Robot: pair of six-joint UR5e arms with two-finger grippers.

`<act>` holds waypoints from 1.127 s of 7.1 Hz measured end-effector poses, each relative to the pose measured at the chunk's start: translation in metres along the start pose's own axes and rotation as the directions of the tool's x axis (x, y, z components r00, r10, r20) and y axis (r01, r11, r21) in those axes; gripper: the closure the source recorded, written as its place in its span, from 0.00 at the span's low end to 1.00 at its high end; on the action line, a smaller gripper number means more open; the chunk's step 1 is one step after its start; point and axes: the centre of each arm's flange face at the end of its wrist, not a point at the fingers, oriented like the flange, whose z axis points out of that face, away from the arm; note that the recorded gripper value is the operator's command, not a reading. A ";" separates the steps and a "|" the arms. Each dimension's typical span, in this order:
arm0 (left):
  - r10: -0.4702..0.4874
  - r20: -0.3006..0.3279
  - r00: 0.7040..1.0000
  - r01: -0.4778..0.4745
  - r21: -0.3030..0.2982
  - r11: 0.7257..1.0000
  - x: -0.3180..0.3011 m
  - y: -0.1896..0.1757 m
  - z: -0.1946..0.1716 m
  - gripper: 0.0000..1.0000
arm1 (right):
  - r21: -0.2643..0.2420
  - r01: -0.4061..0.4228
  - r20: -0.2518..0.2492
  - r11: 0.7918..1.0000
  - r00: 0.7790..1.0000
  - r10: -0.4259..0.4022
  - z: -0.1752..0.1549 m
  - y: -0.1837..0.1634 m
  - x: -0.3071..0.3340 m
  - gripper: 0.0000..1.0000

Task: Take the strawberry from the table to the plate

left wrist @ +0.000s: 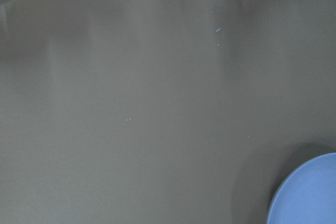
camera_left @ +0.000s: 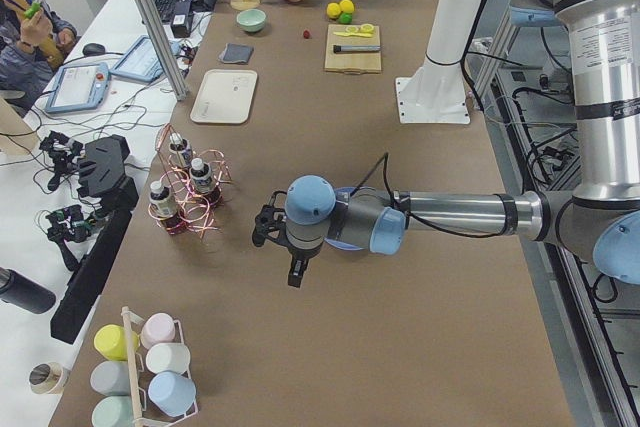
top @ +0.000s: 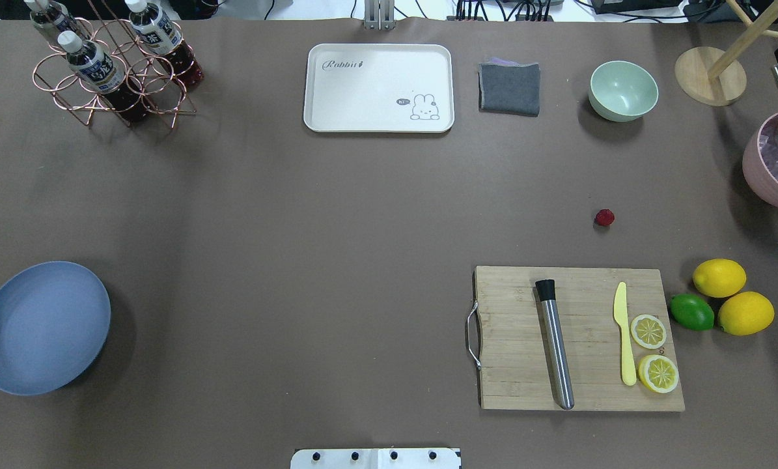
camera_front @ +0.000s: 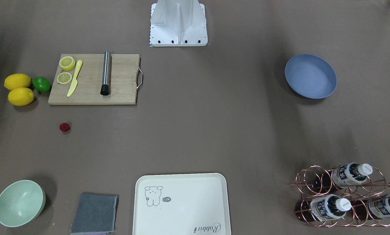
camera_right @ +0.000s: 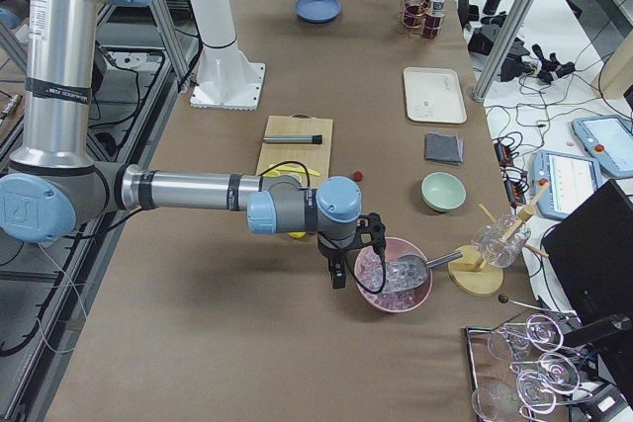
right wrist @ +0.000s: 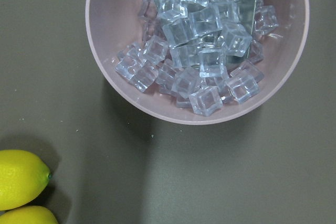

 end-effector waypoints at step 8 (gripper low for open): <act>0.024 -0.009 1.000 -0.024 -0.009 1.000 -0.015 0.018 0.033 0.02 | -0.003 0.008 0.001 1.000 1.000 -0.008 0.003 -0.004 -0.001 0.00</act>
